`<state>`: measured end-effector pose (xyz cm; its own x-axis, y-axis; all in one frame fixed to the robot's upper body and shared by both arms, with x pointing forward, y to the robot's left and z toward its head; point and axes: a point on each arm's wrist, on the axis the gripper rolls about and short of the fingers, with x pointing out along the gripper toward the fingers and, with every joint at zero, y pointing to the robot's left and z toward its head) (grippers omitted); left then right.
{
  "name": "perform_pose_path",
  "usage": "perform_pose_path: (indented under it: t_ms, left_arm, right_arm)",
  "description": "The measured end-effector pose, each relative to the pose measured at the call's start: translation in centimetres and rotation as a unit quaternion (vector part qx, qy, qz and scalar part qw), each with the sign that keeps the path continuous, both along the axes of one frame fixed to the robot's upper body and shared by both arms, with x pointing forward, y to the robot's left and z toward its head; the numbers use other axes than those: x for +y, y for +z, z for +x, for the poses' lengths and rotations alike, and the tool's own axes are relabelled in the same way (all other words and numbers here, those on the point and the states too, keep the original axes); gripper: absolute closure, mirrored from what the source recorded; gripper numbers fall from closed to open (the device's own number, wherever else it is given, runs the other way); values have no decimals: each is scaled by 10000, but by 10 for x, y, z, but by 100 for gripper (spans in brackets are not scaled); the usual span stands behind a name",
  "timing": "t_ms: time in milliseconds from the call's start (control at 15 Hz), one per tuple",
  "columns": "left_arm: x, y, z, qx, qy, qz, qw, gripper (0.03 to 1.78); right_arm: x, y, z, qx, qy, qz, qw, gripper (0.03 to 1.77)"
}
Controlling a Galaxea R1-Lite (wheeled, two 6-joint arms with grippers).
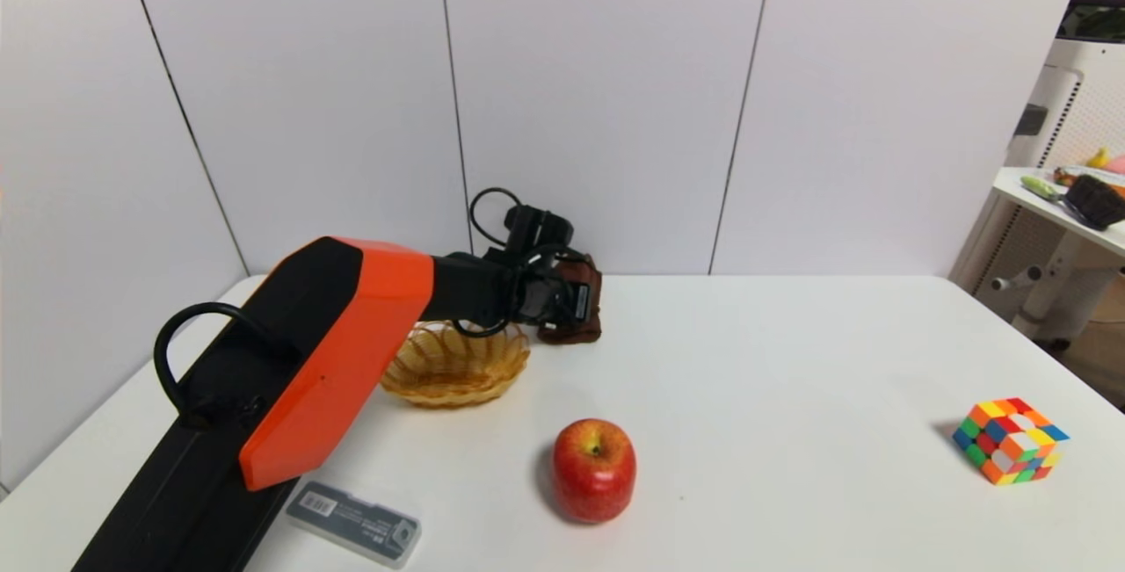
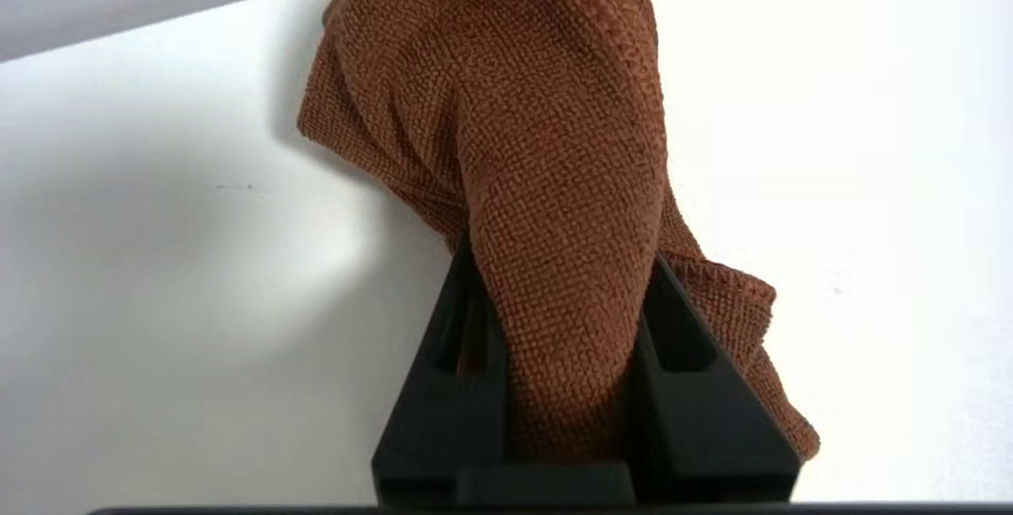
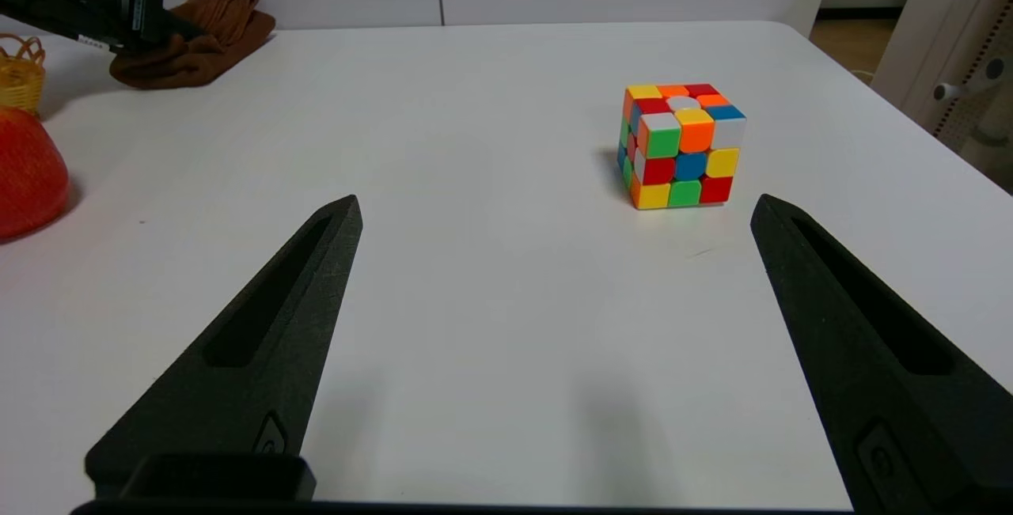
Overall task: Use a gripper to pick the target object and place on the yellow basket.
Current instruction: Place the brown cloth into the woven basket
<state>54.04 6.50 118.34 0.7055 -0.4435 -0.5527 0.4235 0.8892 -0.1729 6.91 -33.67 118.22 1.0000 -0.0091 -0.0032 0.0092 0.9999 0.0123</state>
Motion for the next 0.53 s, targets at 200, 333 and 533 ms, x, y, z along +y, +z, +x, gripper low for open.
perform_pose_path:
  t_ms: [200, 333, 533]
  left_arm:
    - [2, 12, -3, -151, -148, 176, 9996, 140]
    - [9, 36, -7, -324, -192, 230, 9990, 140]
    - [26, 95, -24, -766, -226, 214, 9966, 140]
  right_arm:
    - [0, 0, 0, 0, 0, -2, 10000, 10]
    - [0, 0, 0, 0, 0, -2, 10000, 10]
    - [0, 0, 0, 0, 0, 0, 10000, 10]
